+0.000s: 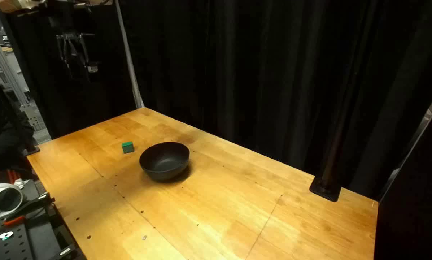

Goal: Pick up the green object and put it in the bowl

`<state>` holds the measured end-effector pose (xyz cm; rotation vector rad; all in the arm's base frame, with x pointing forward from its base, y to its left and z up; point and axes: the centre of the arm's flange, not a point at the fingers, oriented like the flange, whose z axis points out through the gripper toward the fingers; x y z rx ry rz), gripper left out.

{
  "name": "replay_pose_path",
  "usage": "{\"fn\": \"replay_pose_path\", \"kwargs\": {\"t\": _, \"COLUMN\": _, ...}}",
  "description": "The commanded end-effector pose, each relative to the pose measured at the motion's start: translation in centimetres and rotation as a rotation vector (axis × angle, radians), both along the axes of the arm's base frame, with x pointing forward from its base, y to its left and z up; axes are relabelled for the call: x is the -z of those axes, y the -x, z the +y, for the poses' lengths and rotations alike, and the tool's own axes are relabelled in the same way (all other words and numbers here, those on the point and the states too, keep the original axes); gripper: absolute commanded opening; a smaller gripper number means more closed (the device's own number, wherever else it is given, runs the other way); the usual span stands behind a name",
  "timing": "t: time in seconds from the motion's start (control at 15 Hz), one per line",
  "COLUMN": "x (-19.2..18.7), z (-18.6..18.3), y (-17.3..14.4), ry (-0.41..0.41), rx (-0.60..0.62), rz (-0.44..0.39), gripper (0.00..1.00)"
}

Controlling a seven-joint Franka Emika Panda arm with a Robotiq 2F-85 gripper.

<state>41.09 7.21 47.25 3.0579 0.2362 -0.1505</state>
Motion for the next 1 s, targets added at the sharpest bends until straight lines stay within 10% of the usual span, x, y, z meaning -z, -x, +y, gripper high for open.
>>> {"fn": "replay_pose_path", "kwargs": {"t": 0.0, "x": -0.2, "z": 0.0, "y": -0.1, "ry": -0.001, "rx": 0.000, "rz": -0.005, "gripper": 1.00}}
{"fn": "replay_pose_path", "kwargs": {"t": 0.27, "x": 1.7, "z": 1.9, "y": -3.2, "ry": 0.006, "rx": 0.024, "rz": -0.038, "gripper": 1.00}}
{"fn": "replay_pose_path", "kwargs": {"t": 0.93, "x": 19.8, "z": 14.2, "y": -10.9, "ry": -0.102, "rx": -0.035, "rz": 0.022, "gripper": 1.00}}
